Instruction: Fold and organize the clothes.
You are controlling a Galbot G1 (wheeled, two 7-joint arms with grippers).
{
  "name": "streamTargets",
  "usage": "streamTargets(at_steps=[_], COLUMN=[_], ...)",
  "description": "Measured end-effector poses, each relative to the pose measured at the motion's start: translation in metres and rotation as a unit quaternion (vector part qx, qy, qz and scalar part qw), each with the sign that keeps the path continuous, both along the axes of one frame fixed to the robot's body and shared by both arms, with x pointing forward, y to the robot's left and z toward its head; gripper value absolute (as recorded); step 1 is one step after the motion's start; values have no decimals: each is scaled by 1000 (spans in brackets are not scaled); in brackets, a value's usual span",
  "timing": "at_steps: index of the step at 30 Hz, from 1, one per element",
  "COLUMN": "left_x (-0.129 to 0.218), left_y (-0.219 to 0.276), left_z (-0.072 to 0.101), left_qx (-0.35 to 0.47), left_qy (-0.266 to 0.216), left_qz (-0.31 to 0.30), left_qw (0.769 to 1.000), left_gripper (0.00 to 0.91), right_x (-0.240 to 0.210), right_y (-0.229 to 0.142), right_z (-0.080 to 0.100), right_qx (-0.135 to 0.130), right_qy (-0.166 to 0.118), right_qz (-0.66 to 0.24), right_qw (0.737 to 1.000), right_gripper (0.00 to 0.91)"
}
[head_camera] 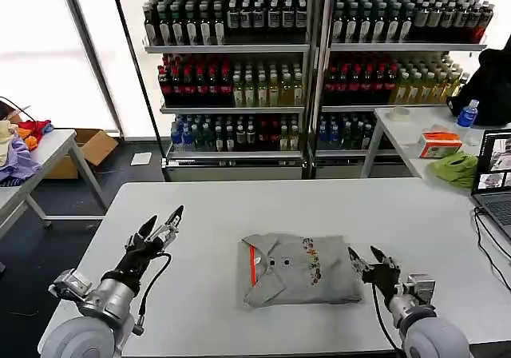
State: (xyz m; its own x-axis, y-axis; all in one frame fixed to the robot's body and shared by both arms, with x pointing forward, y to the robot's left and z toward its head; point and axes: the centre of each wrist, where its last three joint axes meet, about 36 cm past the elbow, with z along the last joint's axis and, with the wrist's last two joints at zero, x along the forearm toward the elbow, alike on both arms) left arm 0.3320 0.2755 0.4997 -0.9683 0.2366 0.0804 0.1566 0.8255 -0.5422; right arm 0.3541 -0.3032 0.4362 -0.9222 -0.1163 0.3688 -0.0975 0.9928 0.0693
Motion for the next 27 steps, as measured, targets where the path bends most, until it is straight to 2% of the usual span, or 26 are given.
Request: streamTargets(at_steps=[5,10,23,27], left_x=[0,-2,0,0], left_y=[-3,-2,-4,-4], left_z=[-1,-2,-7,-8], left_qx=[-3,-5,-12,-11], left_qy=[1,3,7,8], left_qz=[-1,0,-1,-3], left_qw=[1000,1000,1000,1000], left_gripper=[907,907,907,907], right_x=[9,22,40,45], right_y=[11,30,51,51], right_z=[4,-6,-47,-52], right_qx=[1,14,47,61], right_qy=[-36,-46,-10,2], right_qz=[9,23,34,34], right_qw=[999,999,998,998], right_gripper=[907,907,907,907])
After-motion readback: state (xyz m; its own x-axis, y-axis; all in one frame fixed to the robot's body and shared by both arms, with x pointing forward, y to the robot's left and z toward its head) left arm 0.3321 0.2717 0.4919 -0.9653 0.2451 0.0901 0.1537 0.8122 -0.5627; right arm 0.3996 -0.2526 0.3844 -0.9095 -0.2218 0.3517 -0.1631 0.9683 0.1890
